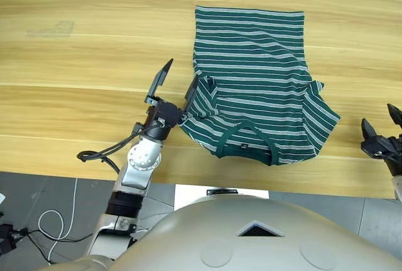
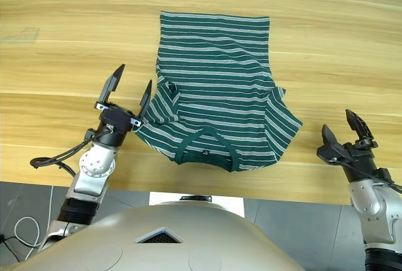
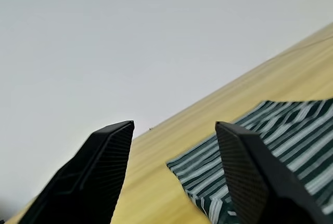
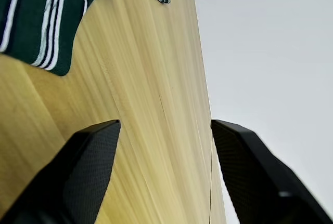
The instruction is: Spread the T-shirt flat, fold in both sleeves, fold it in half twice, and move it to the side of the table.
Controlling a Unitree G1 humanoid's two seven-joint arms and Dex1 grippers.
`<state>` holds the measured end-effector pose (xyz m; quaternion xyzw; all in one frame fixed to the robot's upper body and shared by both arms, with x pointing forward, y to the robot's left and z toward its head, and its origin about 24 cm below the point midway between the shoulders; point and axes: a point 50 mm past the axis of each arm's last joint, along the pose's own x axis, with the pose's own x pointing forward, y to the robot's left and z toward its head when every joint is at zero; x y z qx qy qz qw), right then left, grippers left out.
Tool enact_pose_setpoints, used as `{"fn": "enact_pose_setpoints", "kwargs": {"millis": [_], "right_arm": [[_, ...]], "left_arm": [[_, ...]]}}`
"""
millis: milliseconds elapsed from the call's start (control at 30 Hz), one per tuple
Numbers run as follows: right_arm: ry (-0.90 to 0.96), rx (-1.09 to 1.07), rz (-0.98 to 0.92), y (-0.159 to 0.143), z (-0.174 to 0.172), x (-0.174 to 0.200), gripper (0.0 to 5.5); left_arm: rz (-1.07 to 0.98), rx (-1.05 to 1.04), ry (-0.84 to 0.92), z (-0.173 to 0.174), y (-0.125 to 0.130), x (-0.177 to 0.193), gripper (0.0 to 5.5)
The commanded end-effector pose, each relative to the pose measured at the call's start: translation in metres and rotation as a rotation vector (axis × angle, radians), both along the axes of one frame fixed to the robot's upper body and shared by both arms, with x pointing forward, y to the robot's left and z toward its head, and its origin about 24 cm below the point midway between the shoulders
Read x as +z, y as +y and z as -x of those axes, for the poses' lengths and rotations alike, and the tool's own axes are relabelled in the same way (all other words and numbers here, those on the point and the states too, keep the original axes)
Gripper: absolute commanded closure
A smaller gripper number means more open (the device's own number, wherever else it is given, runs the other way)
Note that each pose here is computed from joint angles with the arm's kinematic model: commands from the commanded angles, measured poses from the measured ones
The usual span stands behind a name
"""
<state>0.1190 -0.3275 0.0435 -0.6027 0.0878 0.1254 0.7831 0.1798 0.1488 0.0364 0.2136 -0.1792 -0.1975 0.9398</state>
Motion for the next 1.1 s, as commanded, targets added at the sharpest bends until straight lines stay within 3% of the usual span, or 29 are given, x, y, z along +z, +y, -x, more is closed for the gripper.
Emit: {"fn": "enact_pose_setpoints", "kwargs": {"millis": [33,267,433,533,667,767,933,1100], "right_arm": [[0.023,0.057,0.010,0.002,-0.003,0.001,2.29],[-0.014,0.128,-0.038,0.019,-0.012,0.003,2.29],[-0.275,0.164,-0.420,0.064,-0.036,0.056,2.29],[-0.287,0.276,-0.583,0.108,-0.053,0.070,2.29],[-0.059,0.335,-0.639,0.171,-0.073,0.016,2.29],[0.002,0.320,-0.648,0.198,-0.082,-0.009,2.29],[0.061,0.360,-0.676,0.241,-0.075,-0.028,2.29],[0.073,0.387,-0.669,0.256,-0.069,-0.030,2.29]], "left_arm": [[-0.129,0.001,0.057,0.007,0.001,-0.013,2.57],[-0.231,0.029,0.106,0.011,0.007,-0.027,2.57],[-0.242,0.043,0.108,0.012,0.011,-0.030,2.57],[-0.218,0.061,0.101,0.011,0.011,-0.031,2.57],[-0.166,0.074,0.087,0.005,0.005,-0.031,2.57],[-0.160,0.057,0.083,0.001,0.000,-0.033,2.57],[-0.141,0.037,0.087,-0.001,-0.004,-0.035,2.57],[-0.146,0.023,0.093,0.000,-0.006,-0.037,2.57]]}}
